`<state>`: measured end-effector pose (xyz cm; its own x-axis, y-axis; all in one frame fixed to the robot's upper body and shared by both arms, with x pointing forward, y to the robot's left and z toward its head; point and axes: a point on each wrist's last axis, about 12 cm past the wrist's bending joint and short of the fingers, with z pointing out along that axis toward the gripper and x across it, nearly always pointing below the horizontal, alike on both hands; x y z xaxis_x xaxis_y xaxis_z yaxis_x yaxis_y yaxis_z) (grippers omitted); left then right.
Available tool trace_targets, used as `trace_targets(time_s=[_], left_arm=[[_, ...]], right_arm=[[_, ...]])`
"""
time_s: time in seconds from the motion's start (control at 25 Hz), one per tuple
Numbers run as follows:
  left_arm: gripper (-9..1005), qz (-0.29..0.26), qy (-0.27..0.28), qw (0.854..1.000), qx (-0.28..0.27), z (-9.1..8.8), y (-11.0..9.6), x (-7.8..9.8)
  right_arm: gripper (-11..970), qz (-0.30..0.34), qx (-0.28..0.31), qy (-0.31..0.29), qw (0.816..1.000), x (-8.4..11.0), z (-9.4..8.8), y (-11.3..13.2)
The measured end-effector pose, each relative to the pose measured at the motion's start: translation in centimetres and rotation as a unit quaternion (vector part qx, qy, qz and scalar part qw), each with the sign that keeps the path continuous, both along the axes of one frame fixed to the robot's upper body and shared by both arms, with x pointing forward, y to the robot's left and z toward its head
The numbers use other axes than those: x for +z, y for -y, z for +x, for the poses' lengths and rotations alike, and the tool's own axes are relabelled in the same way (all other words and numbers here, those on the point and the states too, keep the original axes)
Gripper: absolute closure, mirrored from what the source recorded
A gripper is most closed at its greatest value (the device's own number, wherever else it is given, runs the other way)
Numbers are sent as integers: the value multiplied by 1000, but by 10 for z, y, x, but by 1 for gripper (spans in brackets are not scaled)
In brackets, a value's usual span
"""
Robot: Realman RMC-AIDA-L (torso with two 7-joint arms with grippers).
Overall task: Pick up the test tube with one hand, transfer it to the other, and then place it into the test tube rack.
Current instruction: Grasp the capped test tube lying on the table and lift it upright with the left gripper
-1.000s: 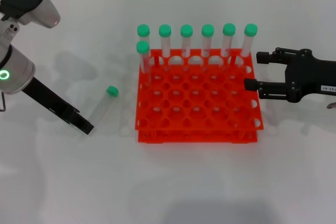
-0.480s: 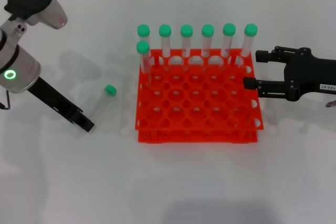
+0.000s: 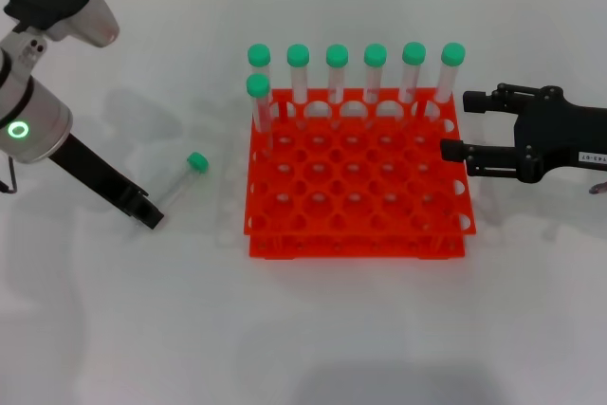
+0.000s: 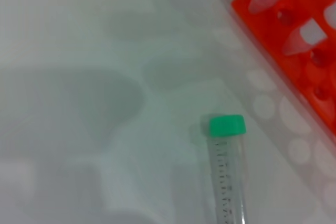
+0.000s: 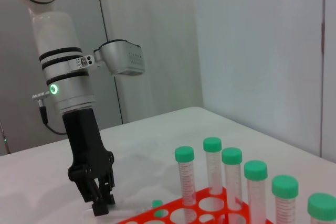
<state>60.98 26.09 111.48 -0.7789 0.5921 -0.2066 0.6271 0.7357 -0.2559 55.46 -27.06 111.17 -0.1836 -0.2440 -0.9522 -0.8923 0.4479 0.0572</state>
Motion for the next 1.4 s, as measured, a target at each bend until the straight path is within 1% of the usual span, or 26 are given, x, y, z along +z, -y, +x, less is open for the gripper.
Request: trace_targets(time_s=[0.36, 0.56, 0.76, 0.92, 1.04, 1.16, 1.28, 1.32, 1.4], left_arm=[[752, 5, 1, 1000, 11, 1, -1, -2], [803, 7, 4, 1000, 15, 2, -2, -1], [801, 1, 14, 1000, 18, 5, -3, 2], [800, -9, 40, 999, 24, 10, -5, 11], [799, -31, 67, 997, 38, 15, -13, 21], [798, -72, 108, 990, 60, 19, -24, 34], [797, -128, 167, 974, 79, 21, -37, 51], [797, -139, 179, 971, 81, 21, -39, 54], [796, -172, 212, 959, 81, 21, -44, 62]], right_arm=[[200, 0, -1, 1, 1000, 0, 0, 1], [201, 4, -3, 3, 1000, 1, 0, 1], [201, 5, -6, 5, 1000, 2, 0, 3], [201, 6, -10, 6, 1000, 2, 0, 5], [201, 7, -11, 7, 1000, 3, 1, 5], [201, 10, -16, 9, 1000, 4, 1, 8], [201, 12, -19, 10, 1000, 5, 1, 9], [201, 13, -19, 10, 1000, 5, 1, 9], [201, 13, -19, 10, 1000, 5, 1, 9]])
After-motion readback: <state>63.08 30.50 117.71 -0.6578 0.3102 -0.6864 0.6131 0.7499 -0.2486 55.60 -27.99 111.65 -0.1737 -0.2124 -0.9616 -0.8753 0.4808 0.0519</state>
